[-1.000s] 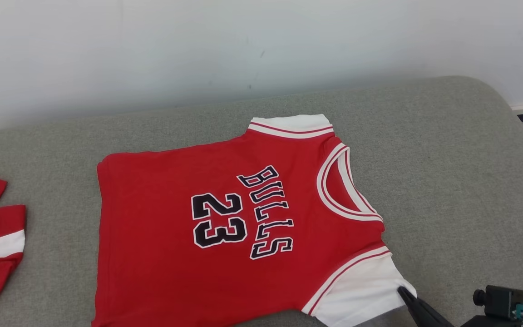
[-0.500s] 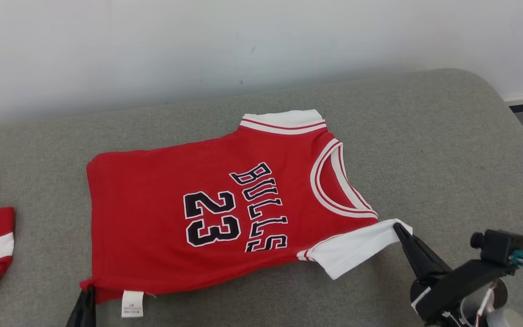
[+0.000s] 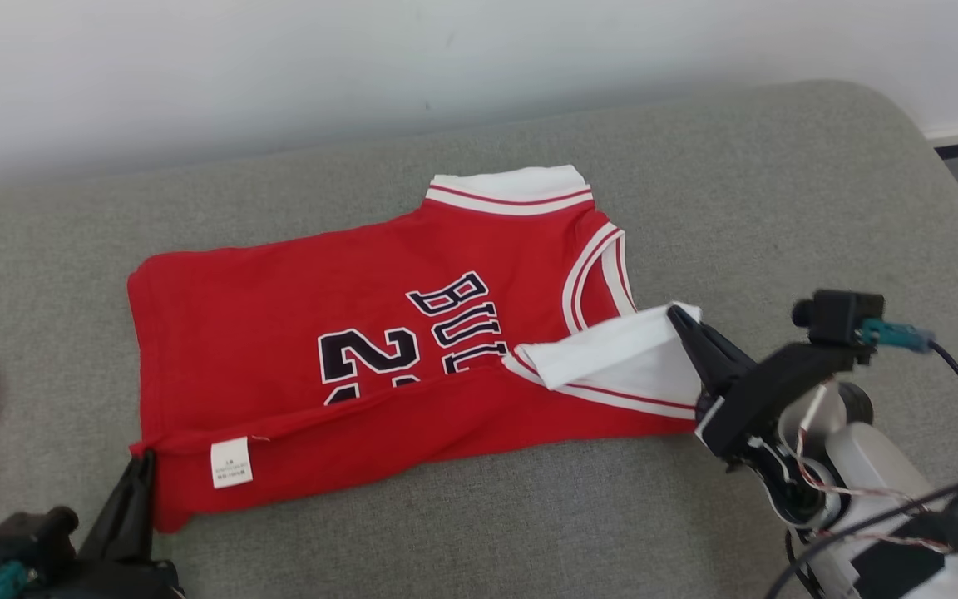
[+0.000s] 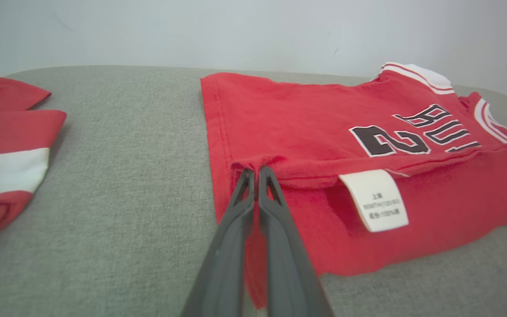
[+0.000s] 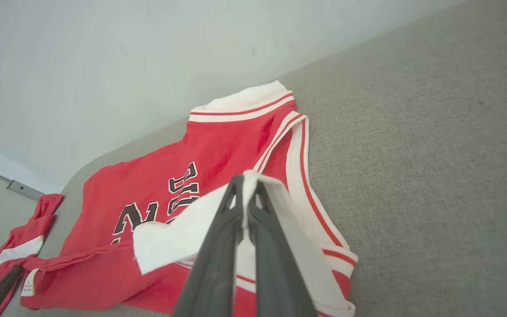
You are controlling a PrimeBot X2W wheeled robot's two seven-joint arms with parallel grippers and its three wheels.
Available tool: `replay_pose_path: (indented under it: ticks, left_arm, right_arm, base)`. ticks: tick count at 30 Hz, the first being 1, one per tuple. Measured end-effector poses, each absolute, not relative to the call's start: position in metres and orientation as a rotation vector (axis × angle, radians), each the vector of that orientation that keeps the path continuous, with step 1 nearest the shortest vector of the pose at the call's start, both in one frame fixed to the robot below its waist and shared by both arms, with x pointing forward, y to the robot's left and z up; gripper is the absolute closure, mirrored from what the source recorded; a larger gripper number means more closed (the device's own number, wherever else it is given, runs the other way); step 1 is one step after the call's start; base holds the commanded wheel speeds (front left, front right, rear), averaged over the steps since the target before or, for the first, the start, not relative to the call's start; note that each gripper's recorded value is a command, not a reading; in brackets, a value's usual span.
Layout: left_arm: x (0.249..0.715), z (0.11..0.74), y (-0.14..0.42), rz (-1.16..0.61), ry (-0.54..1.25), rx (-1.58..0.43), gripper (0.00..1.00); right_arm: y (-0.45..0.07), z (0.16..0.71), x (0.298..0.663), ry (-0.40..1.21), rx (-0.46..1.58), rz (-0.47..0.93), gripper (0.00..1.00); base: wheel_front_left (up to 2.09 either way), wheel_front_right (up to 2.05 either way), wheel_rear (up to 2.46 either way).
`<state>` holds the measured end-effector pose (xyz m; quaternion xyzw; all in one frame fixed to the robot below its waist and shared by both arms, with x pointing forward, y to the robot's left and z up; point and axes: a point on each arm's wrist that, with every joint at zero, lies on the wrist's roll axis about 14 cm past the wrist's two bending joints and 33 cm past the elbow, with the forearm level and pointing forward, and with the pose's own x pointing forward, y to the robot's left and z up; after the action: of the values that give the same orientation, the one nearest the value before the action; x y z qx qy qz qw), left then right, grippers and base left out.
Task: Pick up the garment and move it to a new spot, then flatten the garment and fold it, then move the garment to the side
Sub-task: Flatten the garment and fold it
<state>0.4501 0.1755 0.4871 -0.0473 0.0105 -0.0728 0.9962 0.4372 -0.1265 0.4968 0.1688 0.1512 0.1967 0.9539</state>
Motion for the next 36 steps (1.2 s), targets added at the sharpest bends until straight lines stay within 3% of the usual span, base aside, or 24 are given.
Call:
replay_pose_path:
  ticks: [16,17,18,19,20,36]
  left_arm:
    - [0.501,0.452,0.179,-0.192,0.129,-0.010,1.00]
    - [0.501,0.450,0.179,-0.192,0.132,-0.009,1.00]
    - [0.502,0.448,0.179,-0.192,0.138,-0.008,0.65]
    - [0.502,0.448,0.178,-0.192,0.137,-0.008,0.15]
    - [0.502,0.447,0.179,-0.191,0.138,-0.008,0.00]
    - [0.470,0.465,0.191,-0.112,0.058,-0.064,0.00]
  right_arm:
    - [-0.123,0.467,0.482,0.369,0.254,0.383,1.00]
    - [-0.123,0.465,0.483,0.369,0.256,0.379,0.92]
    - [-0.124,0.464,0.484,0.370,0.256,0.377,0.58]
    - [-0.124,0.463,0.484,0.369,0.249,0.377,0.13]
    - [-0.124,0.463,0.485,0.363,0.248,0.377,0.00]
    - [-0.133,0.467,0.472,0.246,0.208,0.377,0.00]
  base:
    - [0.00,0.00,0.00]
    - [0.00,0.00,0.00]
    - [0.00,0.00,0.00]
    - [0.00,0.00,0.00]
    - [0.00,0.00,0.00]
    - [0.00,0.00,0.00]
